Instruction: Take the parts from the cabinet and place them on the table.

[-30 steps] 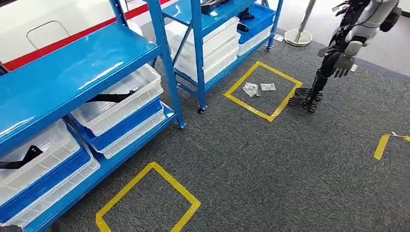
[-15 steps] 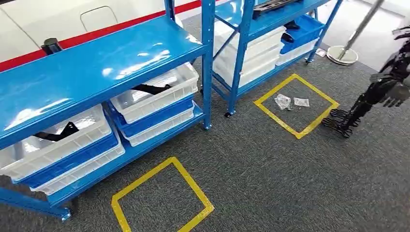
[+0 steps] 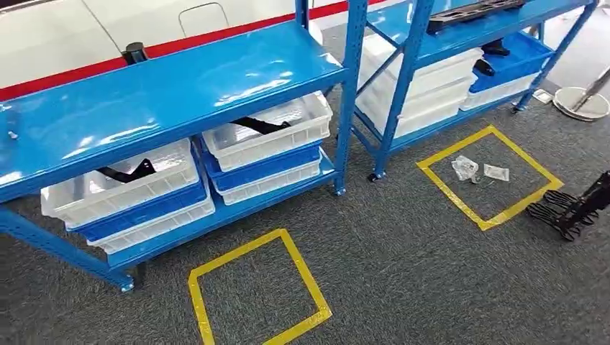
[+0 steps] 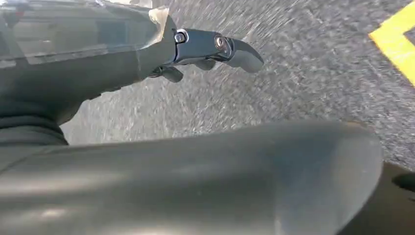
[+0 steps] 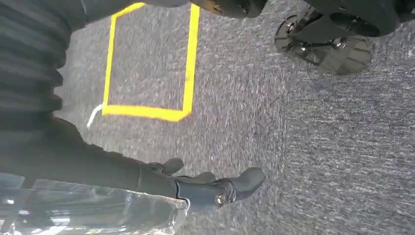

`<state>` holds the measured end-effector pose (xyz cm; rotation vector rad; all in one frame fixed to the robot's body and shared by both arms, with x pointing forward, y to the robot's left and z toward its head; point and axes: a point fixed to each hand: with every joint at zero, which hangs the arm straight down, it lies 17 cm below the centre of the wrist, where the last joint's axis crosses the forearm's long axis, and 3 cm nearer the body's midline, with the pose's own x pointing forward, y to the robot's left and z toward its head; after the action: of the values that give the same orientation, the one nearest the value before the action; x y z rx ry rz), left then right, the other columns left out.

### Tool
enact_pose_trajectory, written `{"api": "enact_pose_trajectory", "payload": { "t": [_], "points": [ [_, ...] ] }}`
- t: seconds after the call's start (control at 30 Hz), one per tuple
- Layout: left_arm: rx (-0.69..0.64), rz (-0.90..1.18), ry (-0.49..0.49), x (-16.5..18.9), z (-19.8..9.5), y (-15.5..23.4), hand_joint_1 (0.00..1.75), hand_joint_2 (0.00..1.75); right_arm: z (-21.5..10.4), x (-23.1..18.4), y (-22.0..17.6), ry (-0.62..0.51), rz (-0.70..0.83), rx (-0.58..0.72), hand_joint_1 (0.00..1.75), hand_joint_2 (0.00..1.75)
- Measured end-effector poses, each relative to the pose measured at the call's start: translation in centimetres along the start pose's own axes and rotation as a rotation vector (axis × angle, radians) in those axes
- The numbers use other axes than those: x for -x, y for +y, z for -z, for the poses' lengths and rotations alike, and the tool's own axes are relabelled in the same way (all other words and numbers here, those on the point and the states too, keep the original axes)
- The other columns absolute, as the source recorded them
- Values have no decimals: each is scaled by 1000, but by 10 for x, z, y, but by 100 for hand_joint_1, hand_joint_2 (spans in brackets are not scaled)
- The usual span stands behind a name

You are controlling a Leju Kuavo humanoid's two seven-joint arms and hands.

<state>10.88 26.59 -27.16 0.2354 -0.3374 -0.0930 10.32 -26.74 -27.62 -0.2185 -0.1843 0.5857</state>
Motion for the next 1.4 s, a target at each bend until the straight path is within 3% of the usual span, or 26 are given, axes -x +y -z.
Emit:
{"api": "enact_pose_trajectory", "payload": {
  "t": [0.73, 1.1, 1.13, 1.4],
  "points": [
    [0, -5, -4, 0, -1, -1, 0, 0, 0, -19, -6, -24, -6, 9, 0, 175],
    [2, 1, -18, -4, 0, -1, 0, 0, 0, -7, -2, -7, -8, 5, 0, 175],
    [1, 1, -22, -6, 0, 0, 0, 0, 0, -7, -1, -7, -8, 4, 0, 0],
    [-10, -5, -20, -9, 1, 2, 0, 0, -1, -8, 2, -15, 0, -2, 0, 0]
  ]
}}
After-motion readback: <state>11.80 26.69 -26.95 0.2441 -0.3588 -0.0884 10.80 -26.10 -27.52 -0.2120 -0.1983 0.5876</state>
